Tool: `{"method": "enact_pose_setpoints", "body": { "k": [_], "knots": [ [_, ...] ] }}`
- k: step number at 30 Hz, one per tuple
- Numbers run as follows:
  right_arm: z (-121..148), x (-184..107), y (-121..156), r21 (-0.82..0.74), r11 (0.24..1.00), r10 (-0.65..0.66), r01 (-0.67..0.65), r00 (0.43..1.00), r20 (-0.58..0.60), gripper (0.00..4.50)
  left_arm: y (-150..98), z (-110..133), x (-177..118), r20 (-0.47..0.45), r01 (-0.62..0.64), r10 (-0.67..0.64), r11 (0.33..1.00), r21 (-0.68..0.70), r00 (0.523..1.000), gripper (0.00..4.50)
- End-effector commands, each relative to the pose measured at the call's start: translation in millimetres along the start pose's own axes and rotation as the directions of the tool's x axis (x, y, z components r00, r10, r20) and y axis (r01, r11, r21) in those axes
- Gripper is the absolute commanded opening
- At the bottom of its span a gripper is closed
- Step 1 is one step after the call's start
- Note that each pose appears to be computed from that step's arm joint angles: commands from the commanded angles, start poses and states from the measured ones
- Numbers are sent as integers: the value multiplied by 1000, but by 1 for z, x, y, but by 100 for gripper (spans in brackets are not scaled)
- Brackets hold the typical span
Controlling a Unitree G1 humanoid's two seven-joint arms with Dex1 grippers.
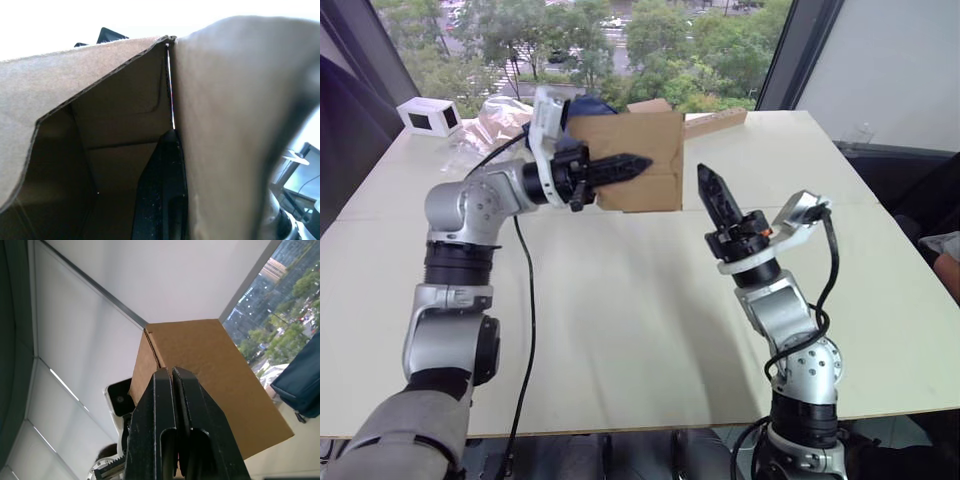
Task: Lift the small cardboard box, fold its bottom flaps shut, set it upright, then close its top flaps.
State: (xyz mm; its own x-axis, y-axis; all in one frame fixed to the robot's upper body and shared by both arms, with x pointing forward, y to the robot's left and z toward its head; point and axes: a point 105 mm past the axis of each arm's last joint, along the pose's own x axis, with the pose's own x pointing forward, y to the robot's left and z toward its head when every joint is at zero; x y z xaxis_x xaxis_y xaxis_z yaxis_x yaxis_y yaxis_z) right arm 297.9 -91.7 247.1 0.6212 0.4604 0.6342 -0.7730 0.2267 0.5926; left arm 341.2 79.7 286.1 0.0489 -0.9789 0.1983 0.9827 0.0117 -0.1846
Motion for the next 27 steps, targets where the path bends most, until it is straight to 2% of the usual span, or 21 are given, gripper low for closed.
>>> {"method": "enact_pose_setpoints", "body": {
  "k": [1, 9, 18, 20, 23, 25, 27],
  "knots": [
    [4, 2, 3, -67, 998, 15, -17, 1000, -27, 5, -11, 9, 1, -5, 42, -41, 998, 43, 999, 0],
    [-30, 12, 14, -81, 989, 104, -123, 971, -214, 5, -6, 3, 5, -28, 30, -29, 999, 41, 999, 0],
    [-50, 10, 15, -116, 983, 104, -140, 955, -278, 5, -2, -5, 7, -74, 24, -21, 999, 34, 997, 0],
    [-44, 10, 12, -156, 981, 77, -118, 965, -251, 5, -2, -7, 7, -97, 26, -23, 999, 37, 995, 0],
    [-11, 3, 4, -247, 967, 19, -59, 986, -163, 5, -2, -17, 5, -201, 24, -8, 997, 80, 979, 0],
    [6, -5, 3, -277, 960, -1, -40, 989, -145, 5, -1, -25, 2, -308, 25, 19, 990, 138, 951, 0],
    [20, -20, 2, -324, 946, -32, -29, 983, -182, 5, -2, -25, -1, -411, 59, 26, 980, 192, 911, 0]
  ]
}}
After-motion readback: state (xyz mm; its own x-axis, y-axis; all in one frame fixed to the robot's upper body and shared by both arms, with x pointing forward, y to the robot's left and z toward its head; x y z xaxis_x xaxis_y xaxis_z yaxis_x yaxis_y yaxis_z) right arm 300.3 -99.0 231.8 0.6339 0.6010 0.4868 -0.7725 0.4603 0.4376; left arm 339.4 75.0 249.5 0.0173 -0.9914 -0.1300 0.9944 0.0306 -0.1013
